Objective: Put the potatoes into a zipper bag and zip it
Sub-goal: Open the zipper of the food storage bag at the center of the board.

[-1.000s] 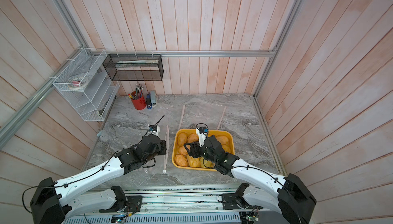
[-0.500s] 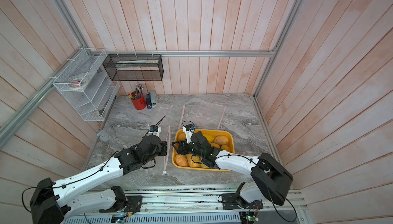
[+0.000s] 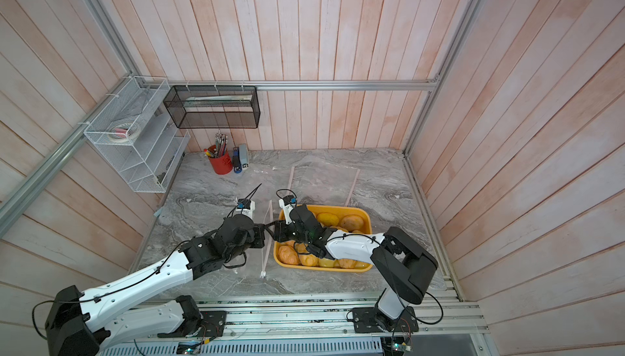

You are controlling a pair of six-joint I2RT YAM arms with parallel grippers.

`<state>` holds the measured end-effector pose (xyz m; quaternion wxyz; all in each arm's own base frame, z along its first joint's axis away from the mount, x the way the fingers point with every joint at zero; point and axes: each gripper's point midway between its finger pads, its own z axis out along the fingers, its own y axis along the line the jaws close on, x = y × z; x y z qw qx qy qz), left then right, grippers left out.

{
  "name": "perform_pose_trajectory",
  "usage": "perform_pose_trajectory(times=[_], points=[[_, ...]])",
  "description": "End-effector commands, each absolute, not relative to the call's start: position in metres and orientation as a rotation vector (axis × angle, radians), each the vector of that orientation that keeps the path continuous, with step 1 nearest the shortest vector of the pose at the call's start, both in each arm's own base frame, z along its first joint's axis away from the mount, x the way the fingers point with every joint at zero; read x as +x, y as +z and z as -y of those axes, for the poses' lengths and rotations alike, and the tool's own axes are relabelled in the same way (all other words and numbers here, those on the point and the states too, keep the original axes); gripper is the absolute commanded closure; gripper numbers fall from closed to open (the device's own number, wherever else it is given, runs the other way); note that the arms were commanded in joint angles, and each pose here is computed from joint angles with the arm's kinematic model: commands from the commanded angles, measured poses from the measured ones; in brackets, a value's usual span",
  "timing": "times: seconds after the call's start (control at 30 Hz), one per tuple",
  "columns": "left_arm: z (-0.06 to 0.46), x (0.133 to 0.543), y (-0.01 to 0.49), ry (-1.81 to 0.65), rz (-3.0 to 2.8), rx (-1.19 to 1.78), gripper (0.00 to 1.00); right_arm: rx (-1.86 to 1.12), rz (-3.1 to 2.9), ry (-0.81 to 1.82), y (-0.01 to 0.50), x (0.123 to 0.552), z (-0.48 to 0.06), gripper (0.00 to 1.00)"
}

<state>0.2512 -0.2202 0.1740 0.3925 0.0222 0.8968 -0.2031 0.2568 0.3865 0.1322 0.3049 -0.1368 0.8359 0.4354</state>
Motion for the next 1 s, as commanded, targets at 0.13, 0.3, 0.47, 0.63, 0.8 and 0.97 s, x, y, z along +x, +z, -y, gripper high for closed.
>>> perform_pose_trajectory(times=[0.13,0.3,0.47,0.63,0.8,0.97], points=[[0.215,0.247,0.180,-0.516,-2.257,0.068,1.00,-0.345,-2.168,1.153,0.147,0.258,-0.385,0.58],[0.213,0.246,0.176,-0.497,-2.268,0.069,1.00,-0.340,-2.176,1.150,0.146,0.257,-0.384,1.00],[0.209,0.246,0.165,-0.456,-2.296,0.061,1.00,-0.312,-2.159,1.111,0.157,0.255,-0.377,1.00],[0.214,0.247,0.160,-0.468,-2.310,0.073,0.86,-0.309,-2.143,1.094,0.166,0.248,-0.377,1.00],[0.226,0.246,0.158,-0.522,-2.315,0.104,0.62,-0.302,-2.140,1.079,0.170,0.247,-0.377,1.00],[0.228,0.246,0.158,-0.524,-2.308,0.105,0.51,-0.295,-2.138,1.069,0.173,0.248,-0.377,1.00]])
